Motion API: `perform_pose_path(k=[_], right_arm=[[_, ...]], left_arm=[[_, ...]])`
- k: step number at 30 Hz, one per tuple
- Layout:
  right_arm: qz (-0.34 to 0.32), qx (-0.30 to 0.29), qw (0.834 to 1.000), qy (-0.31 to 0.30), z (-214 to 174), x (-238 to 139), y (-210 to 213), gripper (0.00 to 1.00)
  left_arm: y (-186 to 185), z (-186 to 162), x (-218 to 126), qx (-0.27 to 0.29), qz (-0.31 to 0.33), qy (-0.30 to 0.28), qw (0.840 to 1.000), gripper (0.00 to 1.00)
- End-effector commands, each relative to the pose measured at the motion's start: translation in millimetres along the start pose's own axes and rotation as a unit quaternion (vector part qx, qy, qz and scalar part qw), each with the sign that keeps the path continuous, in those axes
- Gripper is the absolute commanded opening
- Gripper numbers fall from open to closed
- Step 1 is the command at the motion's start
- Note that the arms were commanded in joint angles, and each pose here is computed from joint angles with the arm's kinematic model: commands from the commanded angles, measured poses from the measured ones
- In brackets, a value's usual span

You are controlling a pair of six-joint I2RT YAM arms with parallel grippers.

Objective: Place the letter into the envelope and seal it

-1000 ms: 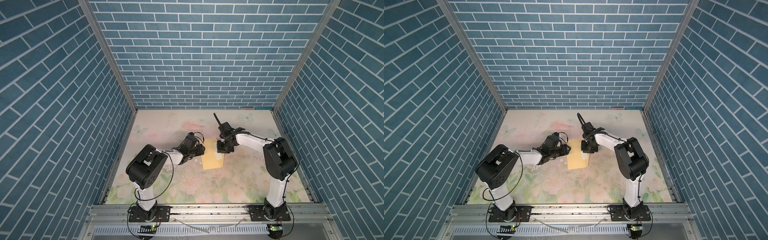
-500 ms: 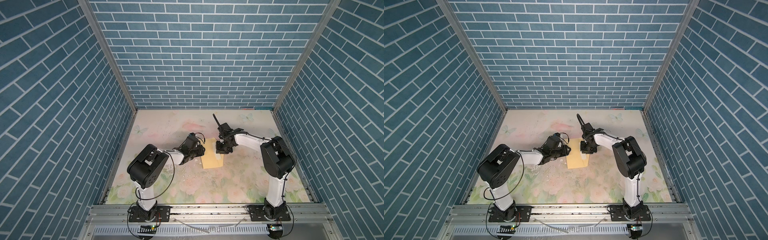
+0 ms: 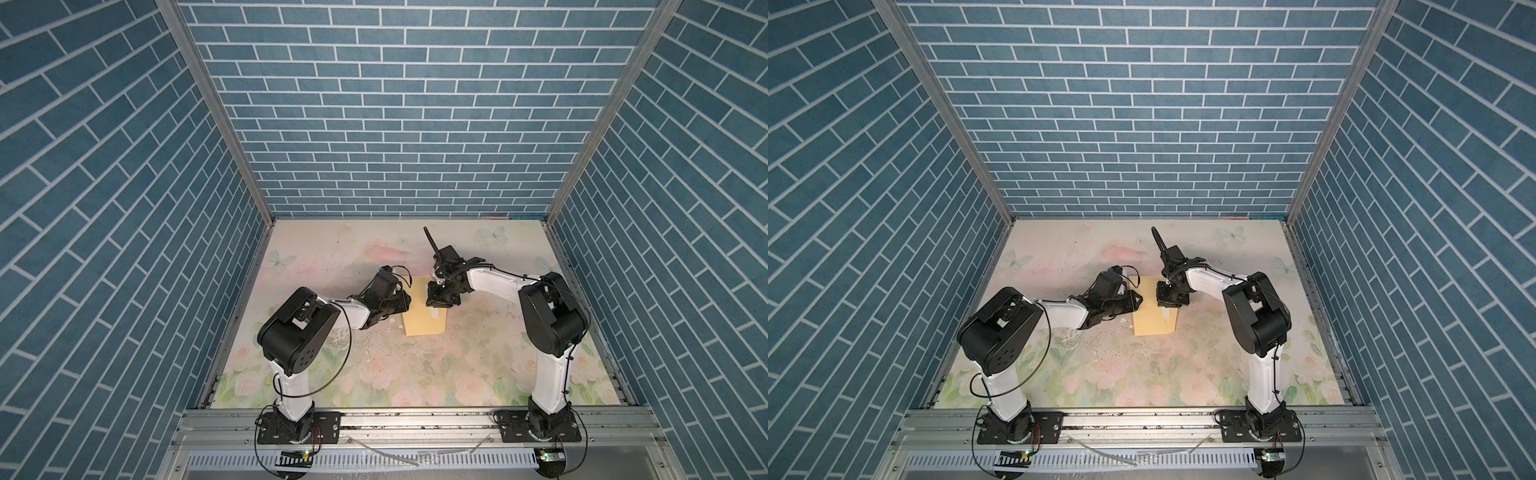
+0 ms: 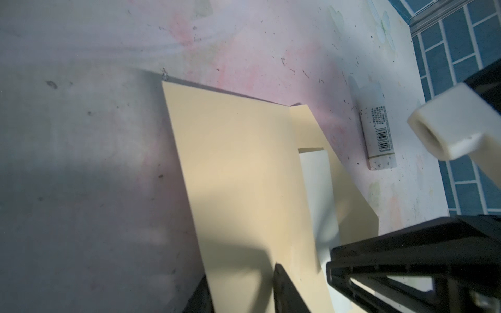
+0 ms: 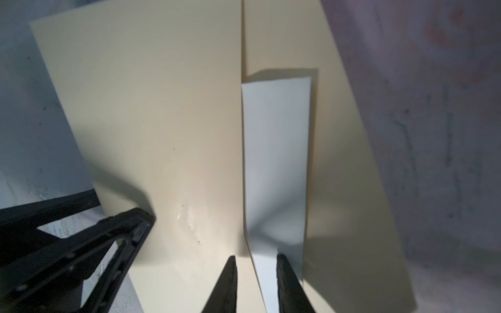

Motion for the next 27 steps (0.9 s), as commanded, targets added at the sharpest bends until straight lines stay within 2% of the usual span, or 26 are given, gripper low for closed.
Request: perform_pose_path(k=[1,8,12,16,18,22,27], right_arm=[[-0.006,0.003,1.0,-0.005,0,-2,2,0.27],[-0.026,-0.004,0.997,-0.078,7,-43,-4,0.43],[-0.031,-0.006,0.996,-0.08,11,-43,-7,0.46],[-0.023,-0.004,0.998,-0.066,16,-33,-5,0.48],[-0.021,-0.003,0.998,-0.058,18,-27,-4,0.48],[-0.016,-0.001,0.999,-0.052,20,-23,-3,0.48],[-0.017,0.001,0.999,-0.047,20,-19,-5,0.49]], left_arm=[[12,-31,8,-0.009,0.032,0.075,0.997,0.36],[11,-25,-3,0.014,0.053,0.071,0.996,0.36],[7,-17,-13,0.029,0.063,0.061,0.996,0.45],[4,-9,-24,0.038,0.072,0.052,0.995,0.59],[4,-6,-30,0.043,0.082,0.05,0.994,0.62],[3,-4,-36,0.045,0.088,0.045,0.994,0.61],[2,-7,-25,0.028,0.062,0.054,0.996,0.52]])
Point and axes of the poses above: each gripper's point midway between its finger pads, its own x axis out along the fingers, its own y axis along the line the jaws close on, z = x × y, the point moved 10 cm from there along -x, back along the fingers, and after that the axes turned 14 degrees about x, right-handed, at the moved point
